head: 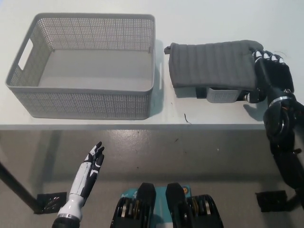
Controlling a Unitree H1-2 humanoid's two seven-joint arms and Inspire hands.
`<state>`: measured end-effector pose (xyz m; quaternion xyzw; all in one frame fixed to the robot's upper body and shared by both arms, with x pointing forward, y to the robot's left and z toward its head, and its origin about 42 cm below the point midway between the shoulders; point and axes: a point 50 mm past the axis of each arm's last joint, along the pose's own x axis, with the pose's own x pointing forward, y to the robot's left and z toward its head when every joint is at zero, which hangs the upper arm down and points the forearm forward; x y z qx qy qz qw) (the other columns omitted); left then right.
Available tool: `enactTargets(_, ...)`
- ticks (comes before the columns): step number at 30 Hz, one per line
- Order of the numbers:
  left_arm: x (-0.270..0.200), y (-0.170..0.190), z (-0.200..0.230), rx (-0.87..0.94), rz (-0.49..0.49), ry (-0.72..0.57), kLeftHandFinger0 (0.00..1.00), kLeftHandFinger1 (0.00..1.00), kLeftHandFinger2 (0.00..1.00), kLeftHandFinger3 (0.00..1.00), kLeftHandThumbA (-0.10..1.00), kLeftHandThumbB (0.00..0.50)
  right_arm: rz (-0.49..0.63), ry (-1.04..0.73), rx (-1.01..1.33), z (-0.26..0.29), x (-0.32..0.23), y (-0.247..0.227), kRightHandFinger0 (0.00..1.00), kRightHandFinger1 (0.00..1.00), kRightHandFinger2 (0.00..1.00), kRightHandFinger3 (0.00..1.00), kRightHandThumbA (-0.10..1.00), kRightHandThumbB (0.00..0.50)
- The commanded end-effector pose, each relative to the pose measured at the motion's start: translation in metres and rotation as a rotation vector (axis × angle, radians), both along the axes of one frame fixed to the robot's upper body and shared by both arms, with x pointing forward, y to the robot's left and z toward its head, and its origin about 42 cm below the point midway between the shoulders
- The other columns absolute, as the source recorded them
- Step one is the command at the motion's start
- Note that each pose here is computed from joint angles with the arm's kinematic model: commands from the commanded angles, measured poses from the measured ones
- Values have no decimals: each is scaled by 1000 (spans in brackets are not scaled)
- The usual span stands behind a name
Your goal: Usethe right hand to pick up a oven gloves on top of a leveled container and place it into another larger container on the left side
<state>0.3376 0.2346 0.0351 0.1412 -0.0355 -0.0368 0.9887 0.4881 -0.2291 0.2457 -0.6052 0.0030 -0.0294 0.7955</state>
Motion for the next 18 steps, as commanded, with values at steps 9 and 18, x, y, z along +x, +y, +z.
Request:
enactTargets(9,9,3,15,15,-33,-66,1000,1000,1000,1000,1000,500,-64,-722,-126,12,41,-16,252,336,413,465,118,300)
enactTargets(18,8,1,16,32,-35,-62,1000,1000,1000,1000,1000,500,29,-869,29,10,34,-13,0,111,576,738,-100,183)
